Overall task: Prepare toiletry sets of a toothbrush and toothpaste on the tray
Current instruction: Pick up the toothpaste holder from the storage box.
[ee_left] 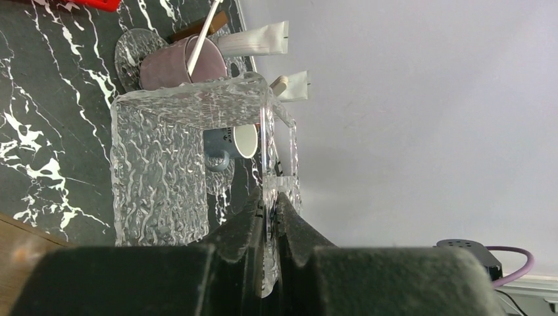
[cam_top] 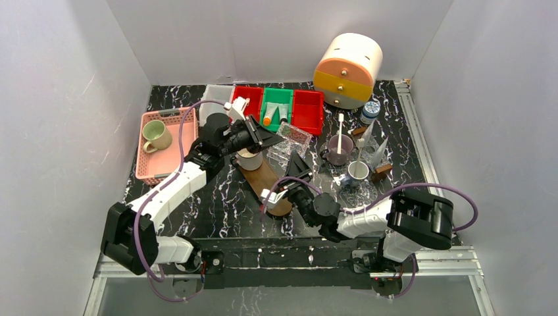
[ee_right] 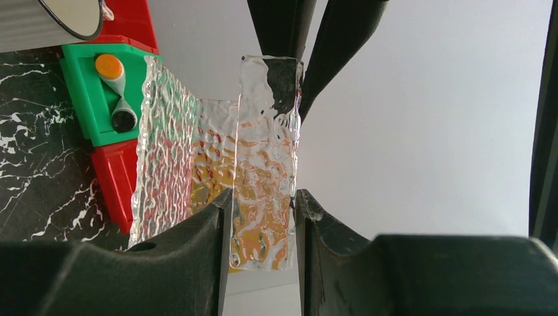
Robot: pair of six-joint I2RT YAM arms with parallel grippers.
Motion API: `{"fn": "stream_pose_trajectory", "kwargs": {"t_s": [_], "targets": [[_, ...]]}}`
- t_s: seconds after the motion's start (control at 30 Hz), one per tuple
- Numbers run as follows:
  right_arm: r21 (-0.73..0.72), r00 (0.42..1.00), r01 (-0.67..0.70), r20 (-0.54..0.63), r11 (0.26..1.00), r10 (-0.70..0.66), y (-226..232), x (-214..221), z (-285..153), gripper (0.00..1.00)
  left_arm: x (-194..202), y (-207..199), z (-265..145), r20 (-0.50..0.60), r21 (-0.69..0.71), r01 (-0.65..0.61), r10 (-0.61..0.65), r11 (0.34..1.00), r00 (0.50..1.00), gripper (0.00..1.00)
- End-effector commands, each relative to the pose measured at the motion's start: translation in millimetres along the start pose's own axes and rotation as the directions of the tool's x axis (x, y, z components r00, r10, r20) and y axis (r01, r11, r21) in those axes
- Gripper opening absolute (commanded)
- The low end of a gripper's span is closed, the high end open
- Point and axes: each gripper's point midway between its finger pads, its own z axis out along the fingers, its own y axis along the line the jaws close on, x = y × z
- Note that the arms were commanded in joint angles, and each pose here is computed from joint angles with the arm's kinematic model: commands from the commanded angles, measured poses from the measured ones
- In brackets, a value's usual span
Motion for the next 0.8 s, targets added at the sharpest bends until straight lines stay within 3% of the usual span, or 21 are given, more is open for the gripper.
{"fn": "stream_pose_trajectory", "kwargs": {"t_s": [0.0, 0.13, 0.27, 0.37, 0.47, 0.63, 0.77], "targets": [[0.09, 0.996, -0.089, -0.013, 0.992, 0.091, -23.0, 3.6, -5.2, 0.41, 7.1, -18.9, -9.9, -0.012, 0.074, -0.021, 0.021, 0.997, 1.0, 0.0], [0.023, 0.989, -0.148, -0.029, 0.989, 0.148, -15.3, 3.1, -10.8, 0.54, 6.5, -17.4, -11.0, -0.001, 0.067, -0.038, 0.038, 0.997, 0.999, 0.0], [-0.155, 0.96, -0.279, -0.057, 0.948, 0.273, 1.0, -3.5, -19.0, 0.67, 5.0, -15.1, -13.1, 0.015, 0.059, -0.061, 0.06, 0.996, 0.998, 0.0], [-0.319, 0.885, -0.464, -0.12, 0.826, 0.45, 10.6, -14.3, -30.8, 0.76, 3.5, -13.6, -13.5, 0.025, 0.05, -0.075, 0.074, 0.996, 0.997, 0.0], [-0.444, 0.822, -0.557, -0.179, 0.702, 0.54, 9.4, -24.4, -47.4, 0.82, 5.0, -9.1, -12.4, 0.022, 0.042, -0.074, 0.073, 0.996, 0.997, 0.0], [-0.482, 0.718, -0.67, -0.23, 0.564, 0.657, -10.0, -32.1, -62.6, 0.89, 11.1, -3.5, -12.9, 0.008, 0.047, -0.079, 0.078, 0.996, 0.997, 0.0], [-0.462, 0.64, -0.732, -0.211, 0.502, 0.739, -40.0, -35.8, -65.2, 0.93, 18.3, 0.9, -16.6, -0.012, 0.043, -0.095, 0.096, 0.995, 0.995, 0.0]]}}
